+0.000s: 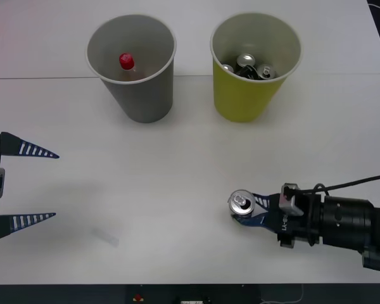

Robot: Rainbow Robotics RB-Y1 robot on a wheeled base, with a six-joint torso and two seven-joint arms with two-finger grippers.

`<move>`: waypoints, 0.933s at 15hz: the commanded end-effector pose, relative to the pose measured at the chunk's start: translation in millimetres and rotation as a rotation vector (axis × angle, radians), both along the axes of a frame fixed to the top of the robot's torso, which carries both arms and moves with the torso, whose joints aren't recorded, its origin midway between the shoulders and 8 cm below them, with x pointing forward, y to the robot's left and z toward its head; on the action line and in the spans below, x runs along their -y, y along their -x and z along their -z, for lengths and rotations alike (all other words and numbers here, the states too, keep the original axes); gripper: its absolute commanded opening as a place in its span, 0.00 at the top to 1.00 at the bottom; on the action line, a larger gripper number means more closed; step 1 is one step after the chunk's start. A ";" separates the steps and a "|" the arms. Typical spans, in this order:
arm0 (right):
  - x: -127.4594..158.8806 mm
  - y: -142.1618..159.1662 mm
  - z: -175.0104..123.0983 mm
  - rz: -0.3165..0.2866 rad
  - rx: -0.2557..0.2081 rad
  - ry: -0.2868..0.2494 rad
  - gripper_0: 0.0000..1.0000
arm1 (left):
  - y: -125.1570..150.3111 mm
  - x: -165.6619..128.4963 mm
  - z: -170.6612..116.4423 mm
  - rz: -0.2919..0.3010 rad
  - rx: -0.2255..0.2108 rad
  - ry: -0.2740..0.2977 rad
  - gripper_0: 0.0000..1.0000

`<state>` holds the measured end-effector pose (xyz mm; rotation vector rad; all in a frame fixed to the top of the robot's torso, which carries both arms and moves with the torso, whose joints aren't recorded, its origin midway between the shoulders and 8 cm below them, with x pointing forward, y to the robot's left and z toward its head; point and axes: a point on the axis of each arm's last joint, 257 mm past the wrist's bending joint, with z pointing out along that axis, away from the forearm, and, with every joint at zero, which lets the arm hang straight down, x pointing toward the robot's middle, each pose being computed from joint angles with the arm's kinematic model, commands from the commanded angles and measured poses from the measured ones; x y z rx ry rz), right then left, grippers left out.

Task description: Put the can into the green bin and the plastic bottle into the gray bin

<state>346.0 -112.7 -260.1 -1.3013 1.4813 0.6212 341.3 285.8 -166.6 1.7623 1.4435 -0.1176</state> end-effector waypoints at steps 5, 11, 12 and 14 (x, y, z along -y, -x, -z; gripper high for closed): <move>18.9 -0.7 -67.7 0.177 -0.220 -0.038 1.00 | 0.0 0.0 0.0 0.000 0.000 0.000 0.00; 51.2 -8.4 -122.6 0.375 -0.382 -0.018 1.00 | 0.0 0.0 0.0 0.000 0.000 0.000 0.00; 58.7 -7.4 -132.8 0.408 -0.395 -0.001 1.00 | 0.0 0.0 0.0 0.000 0.000 0.000 0.00; 69.2 -3.5 -151.4 0.456 -0.417 0.012 1.00 | 0.0 0.0 0.0 0.000 0.000 0.000 0.00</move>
